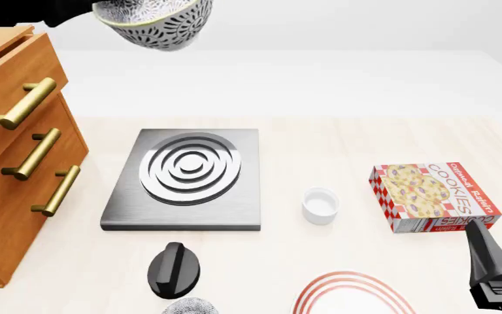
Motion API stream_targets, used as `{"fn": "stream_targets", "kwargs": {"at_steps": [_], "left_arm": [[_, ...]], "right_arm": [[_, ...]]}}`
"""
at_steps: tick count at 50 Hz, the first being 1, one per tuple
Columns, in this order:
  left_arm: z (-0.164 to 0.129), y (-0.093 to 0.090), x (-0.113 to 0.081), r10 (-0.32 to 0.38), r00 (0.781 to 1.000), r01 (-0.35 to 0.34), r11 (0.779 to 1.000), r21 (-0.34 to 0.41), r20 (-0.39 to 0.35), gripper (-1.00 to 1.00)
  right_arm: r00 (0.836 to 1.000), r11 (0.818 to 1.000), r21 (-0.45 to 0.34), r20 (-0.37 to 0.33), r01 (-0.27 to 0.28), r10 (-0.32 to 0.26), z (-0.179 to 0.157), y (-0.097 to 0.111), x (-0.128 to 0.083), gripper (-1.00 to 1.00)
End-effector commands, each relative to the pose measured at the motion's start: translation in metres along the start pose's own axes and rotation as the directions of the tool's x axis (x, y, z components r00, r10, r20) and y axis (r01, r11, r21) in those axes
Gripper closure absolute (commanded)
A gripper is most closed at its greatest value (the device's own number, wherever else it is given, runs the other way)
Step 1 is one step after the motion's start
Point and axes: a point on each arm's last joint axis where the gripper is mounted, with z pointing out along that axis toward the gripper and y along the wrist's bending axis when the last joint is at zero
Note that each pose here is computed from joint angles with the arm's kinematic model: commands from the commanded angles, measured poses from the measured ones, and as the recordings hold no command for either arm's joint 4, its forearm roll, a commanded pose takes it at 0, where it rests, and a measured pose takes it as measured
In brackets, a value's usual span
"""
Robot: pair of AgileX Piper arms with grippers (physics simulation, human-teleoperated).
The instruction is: Pick the akita bowl on the wooden cabinet and place it on the plate.
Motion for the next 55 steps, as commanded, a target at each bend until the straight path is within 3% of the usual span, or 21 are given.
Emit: {"fn": "stream_targets", "kwargs": {"at_steps": [1,41,55], "left_arm": [[0.005,-0.006,0.015,0.029,0.999,-0.027,0.999,0.042,-0.045,1.00],[0.024,-0.017,0.053,0.115,0.981,-0.098,0.989,0.112,-0.156,1.00],[0.034,-0.033,0.070,0.153,0.965,-0.117,0.978,0.174,-0.213,1.00]], "right_arm": [[1.000,1.000,0.000,0.000,0.000,0.000,0.000,0.000,0.000,-1.00],[1.000,1.000,0.000,0.000,0.000,0.000,0.000,0.000,0.000,-1.00],[1.000,1.000,0.000,0.000,0.000,0.000,0.000,0.000,0.000,-1.00]]}}
